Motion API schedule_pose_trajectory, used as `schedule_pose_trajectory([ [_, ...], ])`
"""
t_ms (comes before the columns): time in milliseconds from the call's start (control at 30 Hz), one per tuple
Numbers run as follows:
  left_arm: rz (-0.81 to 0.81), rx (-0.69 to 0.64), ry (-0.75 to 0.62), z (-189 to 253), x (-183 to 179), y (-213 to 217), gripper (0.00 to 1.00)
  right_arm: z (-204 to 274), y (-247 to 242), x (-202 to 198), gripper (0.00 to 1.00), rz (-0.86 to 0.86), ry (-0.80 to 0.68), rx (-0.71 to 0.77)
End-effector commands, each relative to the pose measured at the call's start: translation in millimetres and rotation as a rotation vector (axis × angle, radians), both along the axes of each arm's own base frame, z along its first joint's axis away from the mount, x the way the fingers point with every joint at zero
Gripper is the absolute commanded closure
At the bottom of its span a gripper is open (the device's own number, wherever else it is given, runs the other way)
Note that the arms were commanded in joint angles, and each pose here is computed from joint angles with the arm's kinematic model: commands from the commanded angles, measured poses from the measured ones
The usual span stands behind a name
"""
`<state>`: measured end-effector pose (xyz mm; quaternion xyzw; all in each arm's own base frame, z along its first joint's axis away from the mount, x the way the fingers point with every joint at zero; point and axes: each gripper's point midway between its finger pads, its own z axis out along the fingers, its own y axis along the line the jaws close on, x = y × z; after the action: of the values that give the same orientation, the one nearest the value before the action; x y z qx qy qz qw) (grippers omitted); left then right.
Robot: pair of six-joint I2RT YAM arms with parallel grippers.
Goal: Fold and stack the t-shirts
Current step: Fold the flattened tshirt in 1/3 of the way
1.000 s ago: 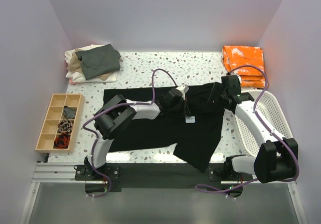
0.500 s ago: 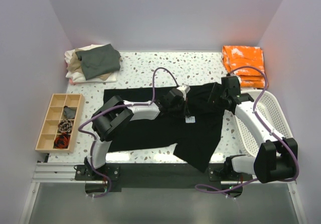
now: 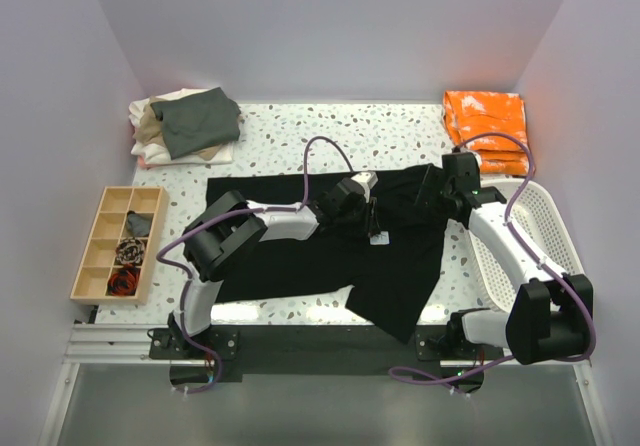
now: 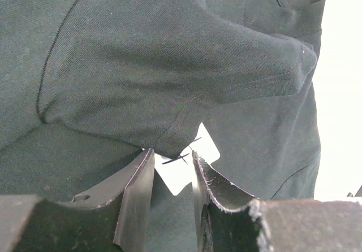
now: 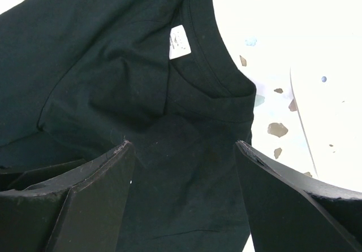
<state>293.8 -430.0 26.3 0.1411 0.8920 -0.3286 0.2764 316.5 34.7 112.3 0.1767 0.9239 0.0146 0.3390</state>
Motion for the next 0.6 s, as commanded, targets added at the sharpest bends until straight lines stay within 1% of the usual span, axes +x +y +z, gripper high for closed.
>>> schedule_pose_trajectory([
  [0, 0.011, -0.035, -0.029, 12, 6, -9, 0.63, 4, -2, 6, 0.25, 0.004, -0.027, -0.008],
  [33, 0.014, -0.032, -0.030, 11, 7, -9, 0.63, 3, -2, 6, 0.25, 0.007, -0.026, -0.008],
  [133, 0.017, -0.034, -0.036, 12, 11, -13, 0.68, 3, -2, 6, 0.25, 0.008, -0.024, -0.008],
  [167, 0.017, -0.034, -0.043, 14, 13, -15, 0.74, 2, -2, 5, 0.25, 0.008, -0.021, -0.008],
  [267, 0.019, -0.026, -0.047, 12, 15, -16, 0.85, 2, -2, 6, 0.25, 0.010, -0.022, -0.009],
  [333, 0.021, -0.020, -0.045, 9, 16, -16, 0.89, 3, -2, 6, 0.25, 0.011, -0.023, -0.007],
  [367, 0.022, -0.018, -0.044, 9, 16, -15, 0.94, 2, -2, 6, 0.25, 0.011, -0.022, -0.007],
  [433, 0.019, -0.016, -0.043, 7, 16, -16, 1.00, 2, -2, 6, 0.25, 0.012, -0.020, -0.006],
  [567, 0.019, -0.014, -0.056, 11, 17, -15, 1.00, 2, 0, 7, 0.25, 0.019, -0.021, 0.000],
])
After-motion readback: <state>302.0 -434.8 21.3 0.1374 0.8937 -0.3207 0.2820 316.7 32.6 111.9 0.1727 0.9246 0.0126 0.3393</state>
